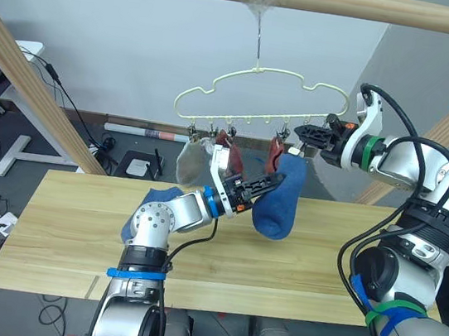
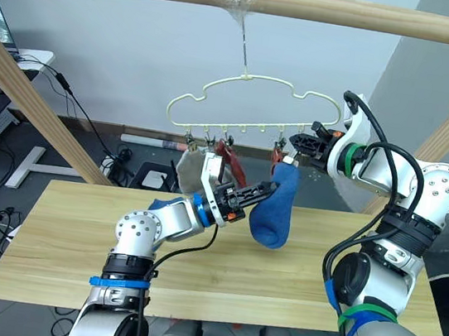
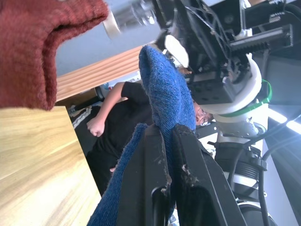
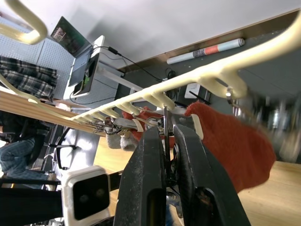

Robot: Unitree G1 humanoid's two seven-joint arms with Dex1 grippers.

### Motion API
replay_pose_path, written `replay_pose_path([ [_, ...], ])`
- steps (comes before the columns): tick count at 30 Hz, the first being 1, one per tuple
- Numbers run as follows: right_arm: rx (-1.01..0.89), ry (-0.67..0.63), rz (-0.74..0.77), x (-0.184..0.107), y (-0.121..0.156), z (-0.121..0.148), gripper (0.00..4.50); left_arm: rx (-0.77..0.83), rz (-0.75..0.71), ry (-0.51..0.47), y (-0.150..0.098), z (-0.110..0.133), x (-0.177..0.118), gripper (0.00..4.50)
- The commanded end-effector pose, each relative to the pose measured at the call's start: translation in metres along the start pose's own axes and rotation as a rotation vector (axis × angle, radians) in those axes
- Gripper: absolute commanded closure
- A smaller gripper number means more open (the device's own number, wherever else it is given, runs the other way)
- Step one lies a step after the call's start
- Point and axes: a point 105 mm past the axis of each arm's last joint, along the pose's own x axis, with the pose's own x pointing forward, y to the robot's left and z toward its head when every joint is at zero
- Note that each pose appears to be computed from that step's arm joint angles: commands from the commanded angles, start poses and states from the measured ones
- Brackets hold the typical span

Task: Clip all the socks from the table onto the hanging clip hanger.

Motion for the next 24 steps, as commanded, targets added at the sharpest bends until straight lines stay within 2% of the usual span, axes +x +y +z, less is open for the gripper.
replay_pose_path([
  [1,-0.03,-0.021,0.043,-0.006,0.011,0.005,4.48,0.039,-0.039,-0.029,-0.009,0.012,0.006,4.45],
  [7,-0.03,-0.017,0.042,-0.007,0.011,0.004,4.48,0.051,-0.059,-0.049,-0.013,0.022,0.007,4.45],
  [12,-0.023,-0.015,0.043,-0.007,0.01,0.003,4.48,0.056,-0.082,-0.035,-0.018,0.019,0.011,4.45],
  [14,-0.019,-0.018,0.046,-0.007,0.01,0.004,3.75,0.057,-0.079,-0.026,-0.017,0.017,0.011,4.5],
  [15,-0.013,-0.022,0.051,-0.008,0.01,0.005,3.57,0.055,-0.08,-0.026,-0.017,0.016,0.01,4.5],
  [17,-0.007,-0.025,0.054,-0.008,0.01,0.006,2.76,0.054,-0.081,-0.025,-0.018,0.015,0.01,4.5],
  [24,0.004,-0.069,0.065,-0.017,0.008,0.016,0.48,0.061,-0.071,-0.01,-0.017,0.011,0.015,4.5],
])
